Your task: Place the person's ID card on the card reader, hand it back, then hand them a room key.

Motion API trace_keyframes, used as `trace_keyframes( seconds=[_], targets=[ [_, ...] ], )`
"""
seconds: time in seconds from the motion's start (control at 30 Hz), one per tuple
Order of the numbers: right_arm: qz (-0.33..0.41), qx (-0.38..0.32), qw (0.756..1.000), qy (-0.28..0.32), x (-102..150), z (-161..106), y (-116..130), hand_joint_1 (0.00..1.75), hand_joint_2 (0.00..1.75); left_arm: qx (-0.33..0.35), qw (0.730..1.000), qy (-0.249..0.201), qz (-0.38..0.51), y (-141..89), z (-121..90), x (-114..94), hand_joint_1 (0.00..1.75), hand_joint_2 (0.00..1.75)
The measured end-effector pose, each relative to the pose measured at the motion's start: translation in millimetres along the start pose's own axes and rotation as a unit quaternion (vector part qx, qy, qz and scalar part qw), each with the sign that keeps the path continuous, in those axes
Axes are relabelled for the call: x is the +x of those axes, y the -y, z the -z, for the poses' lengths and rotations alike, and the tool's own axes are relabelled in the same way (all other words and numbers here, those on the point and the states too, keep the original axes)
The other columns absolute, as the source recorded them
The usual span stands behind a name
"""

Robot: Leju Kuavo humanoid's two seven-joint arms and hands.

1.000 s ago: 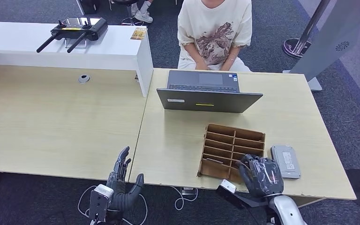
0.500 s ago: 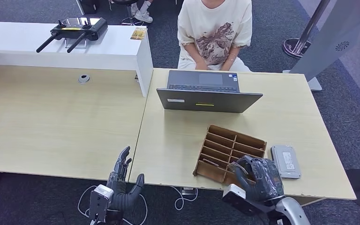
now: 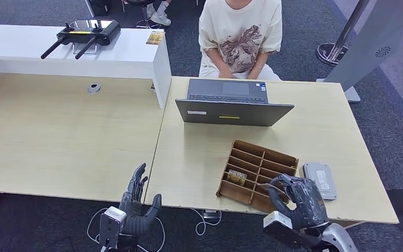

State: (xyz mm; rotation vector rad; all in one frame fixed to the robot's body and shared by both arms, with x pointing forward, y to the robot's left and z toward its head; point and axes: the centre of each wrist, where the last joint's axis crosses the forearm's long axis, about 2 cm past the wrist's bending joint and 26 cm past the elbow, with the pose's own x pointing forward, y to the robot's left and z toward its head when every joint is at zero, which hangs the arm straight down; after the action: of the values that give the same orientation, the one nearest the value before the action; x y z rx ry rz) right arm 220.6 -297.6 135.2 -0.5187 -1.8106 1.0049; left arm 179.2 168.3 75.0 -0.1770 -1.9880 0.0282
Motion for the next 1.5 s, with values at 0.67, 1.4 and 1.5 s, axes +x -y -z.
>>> trace_keyframes(
  seconds=[0.67,1.4,1.5],
  targets=[
    [0.003,-0.035,0.998,0.054,1,18,24,1.75,1.75,0.009,1.0,0.006,0.0,0,5,0,0.0,1.75],
    [-0.057,-0.072,0.987,0.133,-6,117,105,1.75,1.75,-0.004,1.0,0.016,-0.011,2,11,-1,0.0,1.75],
    [-0.061,-0.067,0.987,0.134,-6,136,114,1.75,1.75,-0.004,1.0,0.016,-0.01,2,11,-1,0.0,1.75]
  ],
)
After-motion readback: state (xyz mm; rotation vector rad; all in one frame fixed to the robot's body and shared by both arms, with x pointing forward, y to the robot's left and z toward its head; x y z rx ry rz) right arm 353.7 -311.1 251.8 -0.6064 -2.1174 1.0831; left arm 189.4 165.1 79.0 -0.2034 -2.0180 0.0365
